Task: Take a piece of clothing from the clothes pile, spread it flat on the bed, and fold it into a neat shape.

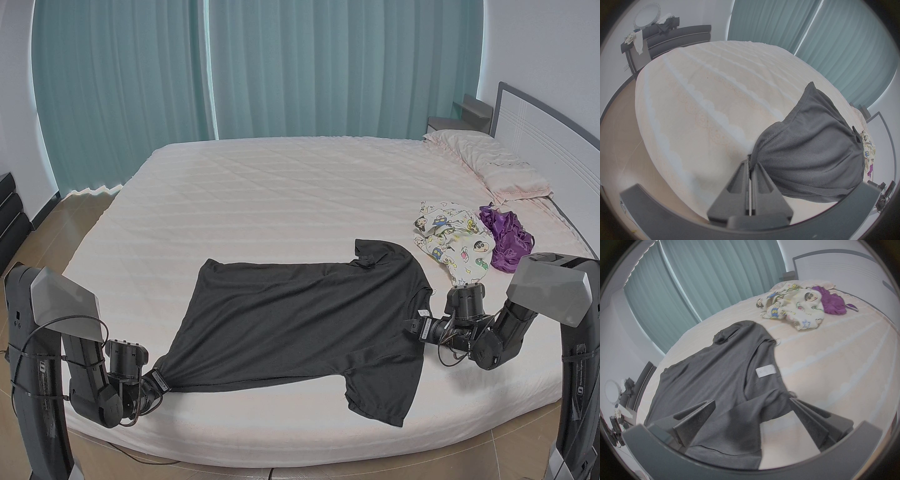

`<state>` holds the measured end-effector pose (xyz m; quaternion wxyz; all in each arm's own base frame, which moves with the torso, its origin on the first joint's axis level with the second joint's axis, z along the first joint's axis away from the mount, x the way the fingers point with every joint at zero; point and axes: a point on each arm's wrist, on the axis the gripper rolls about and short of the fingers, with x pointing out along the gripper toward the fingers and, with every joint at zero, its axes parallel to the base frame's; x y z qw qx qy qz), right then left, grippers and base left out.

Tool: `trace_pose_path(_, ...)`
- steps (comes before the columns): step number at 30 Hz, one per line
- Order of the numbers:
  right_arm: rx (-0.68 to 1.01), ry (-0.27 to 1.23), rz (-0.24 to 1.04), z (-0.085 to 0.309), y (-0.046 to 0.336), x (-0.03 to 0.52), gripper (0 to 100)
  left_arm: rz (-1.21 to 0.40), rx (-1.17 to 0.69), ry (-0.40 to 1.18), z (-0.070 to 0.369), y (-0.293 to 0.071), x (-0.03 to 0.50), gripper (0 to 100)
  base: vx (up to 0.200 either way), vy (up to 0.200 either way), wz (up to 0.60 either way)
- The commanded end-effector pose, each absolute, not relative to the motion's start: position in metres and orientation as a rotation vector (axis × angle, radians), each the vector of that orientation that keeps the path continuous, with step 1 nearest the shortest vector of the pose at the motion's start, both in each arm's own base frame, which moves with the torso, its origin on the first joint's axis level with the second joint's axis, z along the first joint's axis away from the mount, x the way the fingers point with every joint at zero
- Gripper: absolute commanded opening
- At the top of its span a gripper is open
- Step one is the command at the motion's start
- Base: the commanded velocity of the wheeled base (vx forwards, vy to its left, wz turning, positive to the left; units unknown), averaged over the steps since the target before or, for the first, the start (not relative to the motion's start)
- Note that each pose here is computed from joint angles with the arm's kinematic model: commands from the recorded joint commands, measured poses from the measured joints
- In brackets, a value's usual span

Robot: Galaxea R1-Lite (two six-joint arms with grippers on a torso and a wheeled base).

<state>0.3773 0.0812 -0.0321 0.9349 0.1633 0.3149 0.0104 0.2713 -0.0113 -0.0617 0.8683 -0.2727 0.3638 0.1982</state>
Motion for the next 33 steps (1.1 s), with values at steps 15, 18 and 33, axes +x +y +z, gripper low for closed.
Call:
trace_pose_path(15,0.407,0.853,0.033,-0.030,0.095,0.262,100,0.415,-0.575,0.761,-0.062,-0.011,0.272,0,0.000,0.000,0.00)
trace_pose_path(18,0.425,0.952,0.023,-0.049,0.108,0.242,100,0.415,-0.576,0.760,-0.062,-0.011,0.272,0,0.000,0.000,0.00)
trace_pose_path(33,0.381,0.925,0.078,-0.075,0.145,0.229,100,0.416,-0.576,0.762,-0.063,-0.011,0.272,0,0.000,0.000,0.00)
